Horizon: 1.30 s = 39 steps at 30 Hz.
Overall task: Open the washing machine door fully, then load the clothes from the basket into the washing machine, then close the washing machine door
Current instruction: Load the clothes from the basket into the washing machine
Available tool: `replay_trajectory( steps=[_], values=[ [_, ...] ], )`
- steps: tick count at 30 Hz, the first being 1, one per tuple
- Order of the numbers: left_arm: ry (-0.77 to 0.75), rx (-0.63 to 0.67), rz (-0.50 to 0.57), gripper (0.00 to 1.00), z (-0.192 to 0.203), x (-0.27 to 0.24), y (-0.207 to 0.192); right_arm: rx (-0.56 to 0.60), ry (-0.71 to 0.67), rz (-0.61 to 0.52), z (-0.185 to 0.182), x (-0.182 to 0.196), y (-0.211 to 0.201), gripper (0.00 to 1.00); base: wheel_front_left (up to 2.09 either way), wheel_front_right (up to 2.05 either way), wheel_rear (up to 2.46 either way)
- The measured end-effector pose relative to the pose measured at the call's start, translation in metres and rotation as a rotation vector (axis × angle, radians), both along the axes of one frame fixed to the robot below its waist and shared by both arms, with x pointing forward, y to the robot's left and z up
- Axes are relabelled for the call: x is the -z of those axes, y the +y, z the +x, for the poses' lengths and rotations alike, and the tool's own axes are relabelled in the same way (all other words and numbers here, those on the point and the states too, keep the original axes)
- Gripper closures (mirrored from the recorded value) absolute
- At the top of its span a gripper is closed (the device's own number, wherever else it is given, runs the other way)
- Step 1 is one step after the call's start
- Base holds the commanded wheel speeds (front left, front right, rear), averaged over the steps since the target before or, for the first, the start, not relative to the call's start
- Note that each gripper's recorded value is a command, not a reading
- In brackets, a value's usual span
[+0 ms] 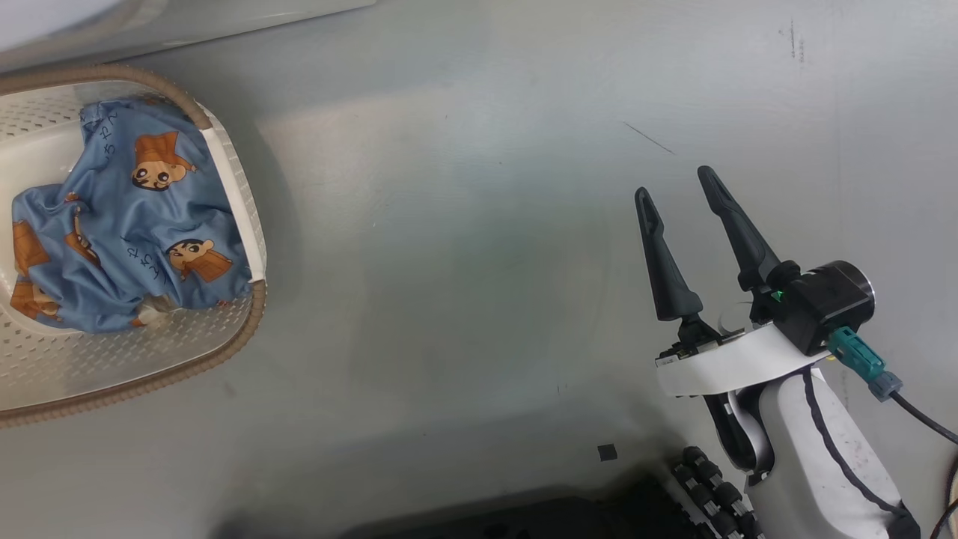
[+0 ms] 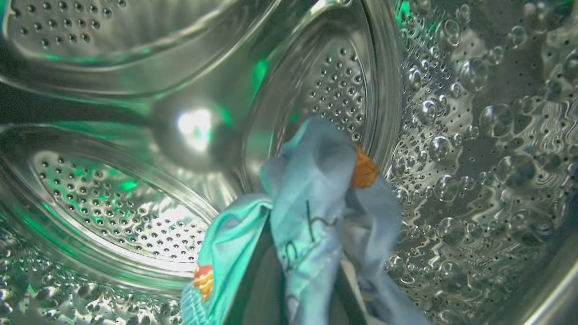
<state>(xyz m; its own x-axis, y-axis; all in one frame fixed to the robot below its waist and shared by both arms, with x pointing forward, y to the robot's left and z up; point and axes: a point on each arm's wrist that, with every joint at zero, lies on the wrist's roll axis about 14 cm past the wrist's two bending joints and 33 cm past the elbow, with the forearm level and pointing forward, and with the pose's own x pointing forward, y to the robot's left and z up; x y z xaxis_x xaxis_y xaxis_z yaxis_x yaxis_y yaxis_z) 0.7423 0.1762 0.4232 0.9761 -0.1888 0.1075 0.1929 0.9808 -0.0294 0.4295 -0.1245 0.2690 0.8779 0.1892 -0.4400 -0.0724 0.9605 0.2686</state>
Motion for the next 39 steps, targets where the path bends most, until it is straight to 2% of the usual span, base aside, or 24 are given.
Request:
replay_trajectory(
  steps=[1, 2, 3, 4, 5, 10, 31, 39],
  values=[
    [0.008, -0.006, -0.009, 1.00, 0.000, 0.004, 0.001, 0.000, 0.000, 0.000, 0.000, 0.000, 0.000, 0.00, 0.00, 0.00, 0.00],
    [0.025, -0.017, -0.028, 0.90, 0.000, 0.009, 0.003, 0.000, 0.000, 0.002, 0.000, 0.000, 0.000, 0.00, 0.00, 0.00, 0.00],
    [0.039, -0.023, -0.040, 0.60, -0.001, 0.013, 0.004, 0.001, -0.002, 0.003, 0.001, -0.001, 0.000, 0.00, 0.00, 0.00, 0.00],
    [0.040, -0.025, -0.040, 0.13, -0.002, 0.014, 0.005, 0.002, -0.004, 0.004, 0.002, -0.001, 0.000, 0.00, 0.00, 0.00, 0.00],
    [0.043, -0.030, -0.043, 0.00, -0.002, 0.016, 0.006, 0.002, -0.006, 0.005, 0.002, -0.001, 0.000, 0.00, 0.00, 0.00, 0.00],
    [0.083, -0.056, -0.075, 0.00, -0.004, 0.027, 0.013, 0.001, -0.024, 0.006, 0.008, -0.005, 0.001, 0.00, 0.00, 0.00, 0.00],
    [0.083, -0.067, -0.092, 0.00, -0.011, 0.022, 0.018, 0.012, -0.067, 0.024, 0.023, -0.014, 0.003, 0.00, 0.00, 0.00, 0.00],
    [0.100, -0.059, -0.073, 0.00, -0.026, 0.029, 0.020, 0.003, -0.080, 0.036, 0.027, -0.017, 0.009, 0.00, 0.00, 0.00, 0.00]
  ],
)
